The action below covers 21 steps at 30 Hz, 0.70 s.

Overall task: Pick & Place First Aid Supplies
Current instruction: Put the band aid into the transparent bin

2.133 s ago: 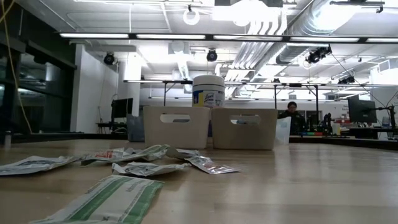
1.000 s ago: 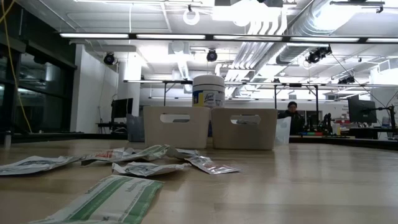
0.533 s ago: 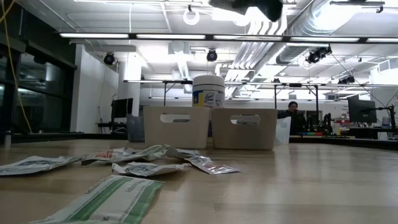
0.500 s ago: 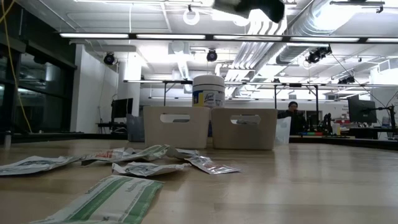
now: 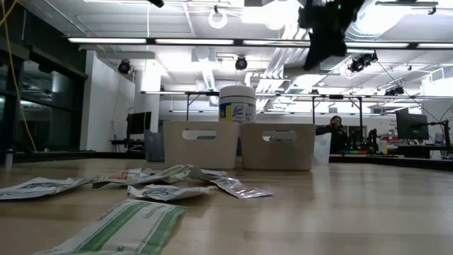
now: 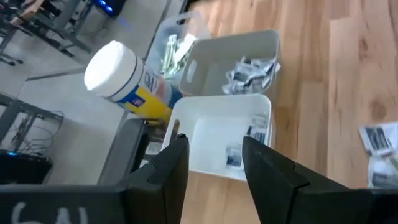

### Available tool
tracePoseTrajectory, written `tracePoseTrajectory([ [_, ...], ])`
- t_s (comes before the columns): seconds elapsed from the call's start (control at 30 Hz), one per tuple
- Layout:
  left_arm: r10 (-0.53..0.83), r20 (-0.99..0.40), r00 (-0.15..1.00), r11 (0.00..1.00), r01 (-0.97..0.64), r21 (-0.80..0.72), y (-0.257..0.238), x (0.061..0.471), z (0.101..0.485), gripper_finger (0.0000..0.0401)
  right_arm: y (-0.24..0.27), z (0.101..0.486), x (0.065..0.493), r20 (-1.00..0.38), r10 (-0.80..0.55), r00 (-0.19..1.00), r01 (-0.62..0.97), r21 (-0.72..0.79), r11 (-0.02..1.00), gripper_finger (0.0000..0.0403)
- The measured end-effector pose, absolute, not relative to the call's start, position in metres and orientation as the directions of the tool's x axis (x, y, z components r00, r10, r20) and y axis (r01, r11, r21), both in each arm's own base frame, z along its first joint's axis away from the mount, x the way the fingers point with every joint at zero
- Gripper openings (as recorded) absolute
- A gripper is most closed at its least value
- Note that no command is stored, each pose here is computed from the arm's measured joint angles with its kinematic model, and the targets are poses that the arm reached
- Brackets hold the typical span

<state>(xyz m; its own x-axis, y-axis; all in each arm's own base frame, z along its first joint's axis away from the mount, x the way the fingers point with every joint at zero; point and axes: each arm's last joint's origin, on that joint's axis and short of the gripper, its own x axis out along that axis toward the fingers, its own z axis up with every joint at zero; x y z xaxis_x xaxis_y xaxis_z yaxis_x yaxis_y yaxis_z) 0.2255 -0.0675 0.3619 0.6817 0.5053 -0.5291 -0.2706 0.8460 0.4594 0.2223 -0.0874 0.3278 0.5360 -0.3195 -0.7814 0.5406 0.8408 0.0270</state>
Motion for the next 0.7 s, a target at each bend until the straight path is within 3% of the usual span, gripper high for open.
tracePoseTrajectory([
  [0.37,0.505,-0.504,0.701,0.837,-0.254,0.485,-0.051,0.19,0.382,0.0145,-0.177,0.279,0.217,-0.886,-0.177,0.427,0.567,0.11,0.816,0.0],
  [0.7,0.526,-0.499,0.689,0.823,-0.264,0.503,-0.042,0.168,0.389,0.0145,-0.233,0.233,0.221,-0.897,-0.174,0.407,0.562,0.096,0.821,0.0],
])
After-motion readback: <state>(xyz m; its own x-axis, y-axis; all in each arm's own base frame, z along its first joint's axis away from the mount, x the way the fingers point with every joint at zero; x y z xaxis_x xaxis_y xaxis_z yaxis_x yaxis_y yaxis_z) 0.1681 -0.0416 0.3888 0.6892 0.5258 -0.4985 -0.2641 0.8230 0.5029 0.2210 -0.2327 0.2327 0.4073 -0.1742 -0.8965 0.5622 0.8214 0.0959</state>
